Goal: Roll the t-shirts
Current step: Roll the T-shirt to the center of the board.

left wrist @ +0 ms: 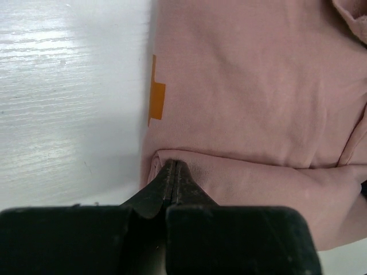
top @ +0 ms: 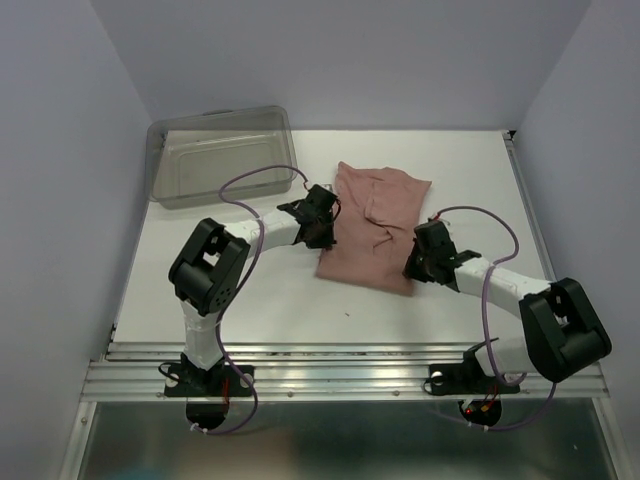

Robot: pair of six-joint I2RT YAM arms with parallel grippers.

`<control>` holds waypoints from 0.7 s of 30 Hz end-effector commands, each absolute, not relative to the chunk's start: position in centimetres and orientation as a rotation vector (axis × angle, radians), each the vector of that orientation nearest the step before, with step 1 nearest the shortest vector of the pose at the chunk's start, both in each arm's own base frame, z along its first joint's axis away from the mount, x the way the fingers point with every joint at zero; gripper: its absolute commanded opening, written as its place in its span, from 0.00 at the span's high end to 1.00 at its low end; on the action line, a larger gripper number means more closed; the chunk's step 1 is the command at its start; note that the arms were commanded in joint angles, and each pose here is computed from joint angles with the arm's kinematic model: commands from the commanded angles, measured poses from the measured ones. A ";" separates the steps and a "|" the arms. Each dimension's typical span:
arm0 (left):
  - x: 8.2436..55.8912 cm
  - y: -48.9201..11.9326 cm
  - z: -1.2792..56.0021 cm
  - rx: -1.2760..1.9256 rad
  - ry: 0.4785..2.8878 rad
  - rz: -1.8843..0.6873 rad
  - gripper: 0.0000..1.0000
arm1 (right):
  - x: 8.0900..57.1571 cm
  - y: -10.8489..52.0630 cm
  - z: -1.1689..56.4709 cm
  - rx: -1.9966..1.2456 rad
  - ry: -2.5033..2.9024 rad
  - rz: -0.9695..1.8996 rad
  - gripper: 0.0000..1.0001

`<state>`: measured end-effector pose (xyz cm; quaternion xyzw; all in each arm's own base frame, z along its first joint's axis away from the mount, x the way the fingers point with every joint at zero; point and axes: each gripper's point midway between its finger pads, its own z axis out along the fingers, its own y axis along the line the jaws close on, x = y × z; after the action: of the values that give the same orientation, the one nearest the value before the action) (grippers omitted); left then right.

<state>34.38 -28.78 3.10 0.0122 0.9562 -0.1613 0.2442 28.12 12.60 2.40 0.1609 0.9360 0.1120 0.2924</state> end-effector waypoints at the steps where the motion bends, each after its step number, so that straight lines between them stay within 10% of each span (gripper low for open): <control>1: 32.6 -24.6 1.0 0.074 2.690 -0.233 1.00 | 23.9 13.7 1.3 0.416 2.614 0.349 0.99; 21: 37.0 -22.5 20.0 0.001 2.291 -0.327 1.00 | 25.7 17.5 11.7 0.015 2.388 0.151 0.79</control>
<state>36.02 -24.66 12.36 0.0357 0.9380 -0.1127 0.3258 24.62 16.68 9.79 0.0769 0.9346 0.1067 0.3305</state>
